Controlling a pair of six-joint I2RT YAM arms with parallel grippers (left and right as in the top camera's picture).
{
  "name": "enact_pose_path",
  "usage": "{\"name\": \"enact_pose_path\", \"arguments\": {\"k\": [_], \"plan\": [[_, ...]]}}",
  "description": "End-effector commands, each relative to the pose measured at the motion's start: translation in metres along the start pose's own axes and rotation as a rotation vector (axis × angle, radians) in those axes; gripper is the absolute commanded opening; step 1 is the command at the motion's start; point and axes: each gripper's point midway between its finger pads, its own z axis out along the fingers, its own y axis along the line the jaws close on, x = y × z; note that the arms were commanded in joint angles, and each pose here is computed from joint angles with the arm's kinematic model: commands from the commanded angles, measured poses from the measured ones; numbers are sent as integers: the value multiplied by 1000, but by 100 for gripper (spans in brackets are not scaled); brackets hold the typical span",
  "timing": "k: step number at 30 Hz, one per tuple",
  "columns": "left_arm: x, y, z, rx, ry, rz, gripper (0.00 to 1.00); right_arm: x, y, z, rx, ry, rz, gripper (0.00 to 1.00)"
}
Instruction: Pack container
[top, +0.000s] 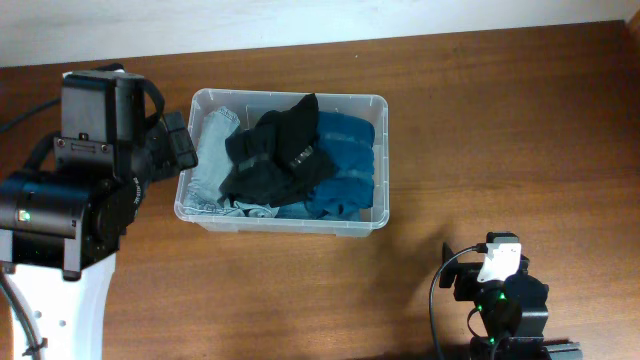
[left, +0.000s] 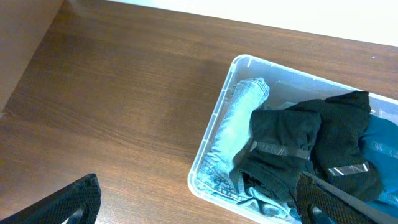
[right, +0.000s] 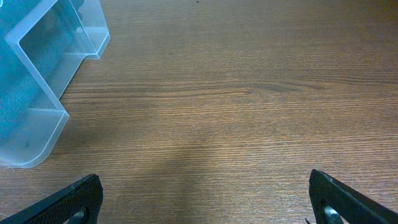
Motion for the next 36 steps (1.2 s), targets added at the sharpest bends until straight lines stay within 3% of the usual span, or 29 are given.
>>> {"name": "enact_pose_path", "arguments": {"k": [1,6,13,19,26,36], "plan": [[-3,21,-6,-90,-30,-6,99,0,1,0,-6,-5,14,98],[-10,47,-26,-118,-133,-35,99,0,1,0,-6,-5,14,98],[8,30,-23,135,-276,165,99,0,1,0,-6,-5,14,98],[60,41,-4,134,-346,145,99,0,1,0,-6,-5,14,98],[147,28,35,238,-358,168,99,0,0,0,-5,-5,14,98],[216,14,80,322,-407,186,99,0,1,0,-6,-5,14,98]]}}
